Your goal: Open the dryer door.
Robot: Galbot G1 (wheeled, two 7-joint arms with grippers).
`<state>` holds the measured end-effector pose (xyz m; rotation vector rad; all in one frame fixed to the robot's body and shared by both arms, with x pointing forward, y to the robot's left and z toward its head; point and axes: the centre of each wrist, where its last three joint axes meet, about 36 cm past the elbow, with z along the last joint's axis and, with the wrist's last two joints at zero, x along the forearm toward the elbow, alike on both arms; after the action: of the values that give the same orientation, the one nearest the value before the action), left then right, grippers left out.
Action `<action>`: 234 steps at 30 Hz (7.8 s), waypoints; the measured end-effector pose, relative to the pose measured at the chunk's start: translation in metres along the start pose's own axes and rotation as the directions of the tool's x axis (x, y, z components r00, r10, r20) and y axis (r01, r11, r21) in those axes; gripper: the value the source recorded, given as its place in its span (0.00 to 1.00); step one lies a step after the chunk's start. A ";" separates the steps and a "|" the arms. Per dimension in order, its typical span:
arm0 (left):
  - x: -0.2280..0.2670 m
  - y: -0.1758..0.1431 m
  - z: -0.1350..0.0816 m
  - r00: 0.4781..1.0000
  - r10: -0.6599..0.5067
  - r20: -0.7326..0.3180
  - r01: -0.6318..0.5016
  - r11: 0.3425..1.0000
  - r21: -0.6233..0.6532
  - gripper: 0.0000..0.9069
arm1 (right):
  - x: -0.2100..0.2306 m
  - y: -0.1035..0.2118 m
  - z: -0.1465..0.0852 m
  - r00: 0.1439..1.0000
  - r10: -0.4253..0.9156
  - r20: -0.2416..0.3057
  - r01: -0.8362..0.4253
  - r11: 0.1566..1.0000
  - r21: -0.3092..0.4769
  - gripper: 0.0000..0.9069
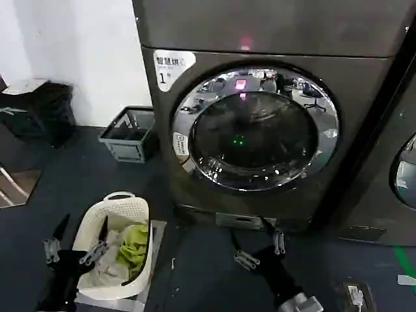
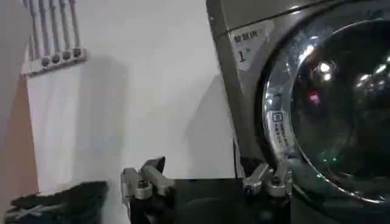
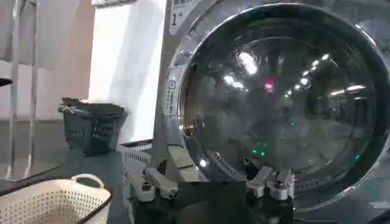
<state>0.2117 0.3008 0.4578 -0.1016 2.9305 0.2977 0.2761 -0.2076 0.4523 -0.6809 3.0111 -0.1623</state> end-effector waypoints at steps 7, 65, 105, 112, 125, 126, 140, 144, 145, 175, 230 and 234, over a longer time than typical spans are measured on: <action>-0.001 -0.007 -0.005 1.000 0.011 -0.002 -0.011 1.000 0.027 1.00 | -0.029 -0.047 -0.001 0.997 -0.071 0.033 0.070 0.997 0.025 1.00; 0.000 -0.001 -0.006 0.998 0.023 -0.052 -0.021 0.999 0.046 1.00 | -0.342 -0.063 -0.029 0.863 -0.503 0.049 0.502 0.864 0.023 1.00; -0.105 0.073 0.040 0.971 0.238 0.031 -0.238 0.971 -0.003 1.00 | -0.196 -0.145 -0.016 0.435 -0.897 0.074 0.900 0.437 0.003 1.00; -0.150 0.069 0.057 0.934 0.355 0.033 -0.356 0.934 0.016 1.00 | -0.138 -0.161 -0.013 0.431 -0.896 0.105 0.894 0.440 0.080 1.00; -0.234 0.020 0.070 0.794 0.605 0.055 -0.607 0.791 0.074 1.00 | 0.038 -0.233 0.009 0.815 -0.560 0.150 0.551 0.828 0.101 1.00; -0.241 0.012 0.068 0.777 0.626 0.062 -0.629 0.773 0.077 1.00 | 0.049 -0.236 0.011 0.848 -0.508 0.153 0.499 0.862 0.091 1.00; -0.263 -0.074 0.038 0.457 0.870 0.186 -0.889 0.437 0.139 1.00 | 0.144 -0.252 -0.010 0.789 0.614 0.011 -0.614 0.788 0.047 1.00; -0.254 -0.101 0.033 0.373 0.906 0.199 -0.925 0.346 0.155 1.00 | 0.169 -0.262 -0.023 0.646 0.763 0.014 -0.755 0.637 0.156 1.00; -0.252 -0.108 0.033 0.358 0.911 0.206 -0.930 0.328 0.166 1.00 | 0.176 -0.265 -0.027 0.620 0.784 0.021 -0.774 0.607 0.182 1.00; -0.275 -0.302 -0.010 0.069 0.942 0.328 -0.986 0.014 0.168 1.00 | 0.348 -0.305 -0.158 0.038 0.960 0.278 -0.971 -0.030 0.237 1.00; -0.299 -0.243 -0.019 0.438 0.748 0.498 -0.883 0.462 0.083 1.00 | 0.412 -0.312 -0.171 -0.126 0.912 0.390 -0.935 -0.241 0.261 1.00; -0.293 -0.175 -0.009 0.499 0.792 0.350 -0.848 0.531 0.007 1.00 | 0.404 -0.315 -0.169 -0.112 0.914 0.390 -0.940 -0.225 0.255 1.00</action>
<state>0.5117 0.1423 0.4915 1.3082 2.4230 0.1390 0.0337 -0.6496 0.6453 1.7194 2.1924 -0.6958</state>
